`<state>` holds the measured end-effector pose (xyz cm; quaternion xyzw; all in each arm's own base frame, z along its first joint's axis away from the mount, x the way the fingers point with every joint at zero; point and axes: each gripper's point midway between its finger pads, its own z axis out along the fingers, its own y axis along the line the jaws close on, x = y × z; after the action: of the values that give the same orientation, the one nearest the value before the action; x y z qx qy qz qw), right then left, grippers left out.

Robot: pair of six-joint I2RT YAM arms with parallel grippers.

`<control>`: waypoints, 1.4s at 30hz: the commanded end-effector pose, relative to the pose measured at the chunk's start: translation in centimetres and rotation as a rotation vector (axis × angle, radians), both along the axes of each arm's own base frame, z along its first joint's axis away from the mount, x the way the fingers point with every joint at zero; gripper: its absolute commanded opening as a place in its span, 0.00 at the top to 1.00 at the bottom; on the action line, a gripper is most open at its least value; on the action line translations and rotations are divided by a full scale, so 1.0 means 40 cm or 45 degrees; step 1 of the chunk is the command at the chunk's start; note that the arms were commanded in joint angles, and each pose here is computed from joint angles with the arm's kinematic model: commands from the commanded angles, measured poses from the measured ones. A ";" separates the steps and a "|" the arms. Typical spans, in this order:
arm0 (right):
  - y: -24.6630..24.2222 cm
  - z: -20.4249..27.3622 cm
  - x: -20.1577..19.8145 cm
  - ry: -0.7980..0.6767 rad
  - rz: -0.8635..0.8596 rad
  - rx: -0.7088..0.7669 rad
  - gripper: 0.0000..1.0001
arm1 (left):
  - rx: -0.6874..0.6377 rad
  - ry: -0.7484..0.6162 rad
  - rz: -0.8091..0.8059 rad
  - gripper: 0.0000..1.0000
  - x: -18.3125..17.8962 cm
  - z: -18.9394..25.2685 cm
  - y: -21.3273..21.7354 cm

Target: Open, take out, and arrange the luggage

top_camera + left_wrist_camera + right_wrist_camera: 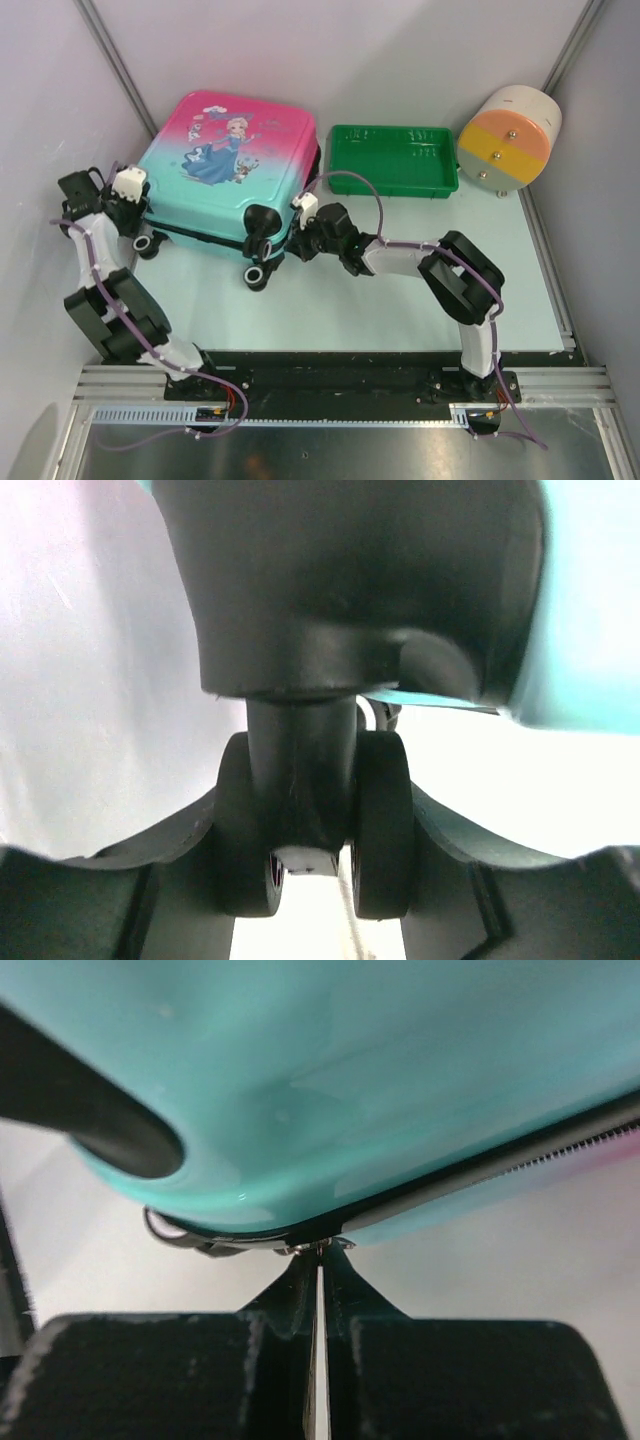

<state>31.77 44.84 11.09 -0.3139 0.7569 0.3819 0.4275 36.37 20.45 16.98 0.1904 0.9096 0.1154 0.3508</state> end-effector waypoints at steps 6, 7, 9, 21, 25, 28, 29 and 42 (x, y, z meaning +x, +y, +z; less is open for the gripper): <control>-0.085 0.100 0.242 -0.215 -0.253 0.051 1.00 | -0.687 -0.014 0.250 1.00 -0.191 -0.006 -0.299; -0.106 0.106 0.230 -0.193 -0.249 0.055 1.00 | -0.707 -0.021 0.263 1.00 -0.195 -0.005 -0.307; -0.128 0.101 0.208 -0.169 -0.227 0.070 1.00 | -0.740 -0.049 0.289 1.00 -0.199 0.009 -0.317; -0.145 0.083 0.069 -0.057 -0.014 0.176 1.00 | -0.837 -0.050 0.347 1.00 -0.188 0.007 -0.328; -0.120 0.082 0.024 0.037 -0.062 0.256 1.00 | -0.943 -0.037 0.357 1.00 -0.197 0.002 -0.364; -0.056 0.120 -0.021 0.049 -0.047 0.348 1.00 | -1.000 -0.029 0.369 1.00 -0.211 -0.003 -0.388; -0.028 0.128 -0.044 0.043 -0.034 0.359 1.00 | -1.004 -0.036 0.374 1.00 -0.215 0.000 -0.391; 0.089 0.257 -0.110 -0.604 -0.270 0.350 1.00 | -1.094 -0.084 0.410 1.00 -0.233 0.037 -0.426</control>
<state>31.65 42.96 12.10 -0.2032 0.7492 0.3081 0.5501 28.30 9.51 17.46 -0.1160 0.8940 -0.0789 0.4255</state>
